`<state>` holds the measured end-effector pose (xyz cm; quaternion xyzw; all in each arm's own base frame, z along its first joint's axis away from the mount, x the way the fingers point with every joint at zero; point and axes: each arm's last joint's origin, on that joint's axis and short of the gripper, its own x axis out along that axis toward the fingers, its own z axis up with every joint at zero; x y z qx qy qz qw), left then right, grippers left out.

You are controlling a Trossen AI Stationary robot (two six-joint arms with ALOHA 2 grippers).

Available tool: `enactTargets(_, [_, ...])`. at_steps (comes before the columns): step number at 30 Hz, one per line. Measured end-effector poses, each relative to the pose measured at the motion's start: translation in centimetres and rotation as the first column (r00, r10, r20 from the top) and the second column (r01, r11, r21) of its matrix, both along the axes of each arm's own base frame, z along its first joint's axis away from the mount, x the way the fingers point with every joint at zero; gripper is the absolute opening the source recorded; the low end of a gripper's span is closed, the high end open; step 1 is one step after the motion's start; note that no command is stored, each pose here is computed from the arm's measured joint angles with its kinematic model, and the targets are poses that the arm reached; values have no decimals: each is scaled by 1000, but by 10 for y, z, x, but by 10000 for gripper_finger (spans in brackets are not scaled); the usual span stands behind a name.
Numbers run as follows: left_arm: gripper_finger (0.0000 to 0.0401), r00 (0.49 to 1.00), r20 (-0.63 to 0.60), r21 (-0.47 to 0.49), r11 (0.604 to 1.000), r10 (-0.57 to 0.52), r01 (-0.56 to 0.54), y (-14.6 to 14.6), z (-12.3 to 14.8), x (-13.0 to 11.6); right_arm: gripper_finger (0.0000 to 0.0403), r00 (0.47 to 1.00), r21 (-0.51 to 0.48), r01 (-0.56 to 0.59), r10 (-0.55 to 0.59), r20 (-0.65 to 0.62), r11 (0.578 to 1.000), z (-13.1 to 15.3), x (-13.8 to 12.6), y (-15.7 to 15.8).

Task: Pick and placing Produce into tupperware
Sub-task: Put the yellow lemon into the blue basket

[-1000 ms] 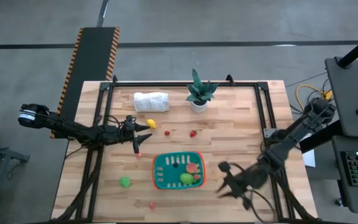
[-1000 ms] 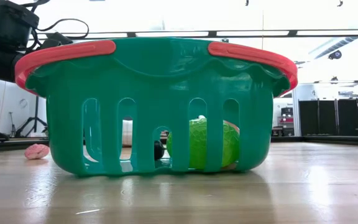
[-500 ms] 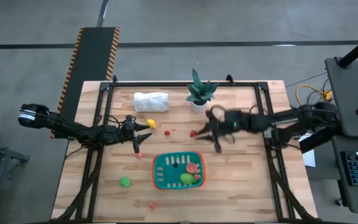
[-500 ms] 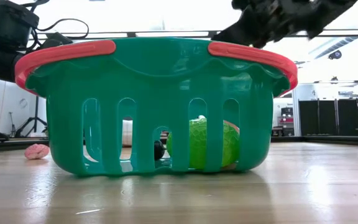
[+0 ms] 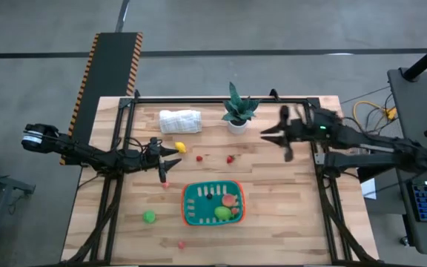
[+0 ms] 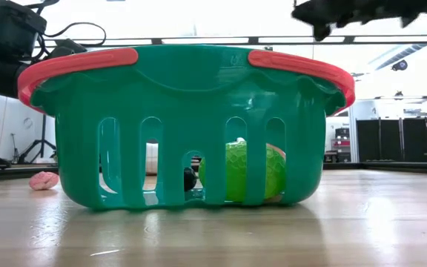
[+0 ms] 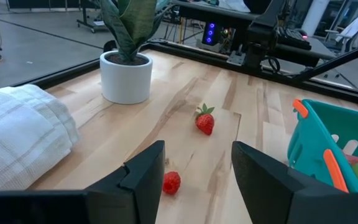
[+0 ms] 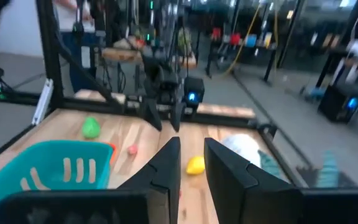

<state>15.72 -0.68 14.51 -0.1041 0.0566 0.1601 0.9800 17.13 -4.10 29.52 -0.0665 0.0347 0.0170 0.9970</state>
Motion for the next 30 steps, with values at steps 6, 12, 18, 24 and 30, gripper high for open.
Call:
enactTargets(6, [173, 1000, -1, 2, 1000, 0, 0, 0, 0, 0, 63, 994, 5, 1, -2, 113, 1000, -22, -49, 14])
enactTargets(12, [173, 1000, -3, 9, 1000, -1, 1, 0, 0, 0, 63, 992, 89, -3, -8, 122, 996, -54, -72, 21])
enactTargets(18, [173, 1000, -1, 8, 1000, -1, 1, 0, 0, 0, 63, 995, 183, -1, -17, 96, 983, -74, -88, 26])
enactTargets(24, [173, 1000, 4, 8, 1000, -2, 2, 0, 1, 0, 63, 981, 177, 124, -147, 124, 976, -81, -92, 23])
enactTargets(30, [173, 1000, 12, 4, 1000, -2, 2, 0, 1, 0, 63, 978, 125, 184, -194, 75, 975, -87, -87, 20])
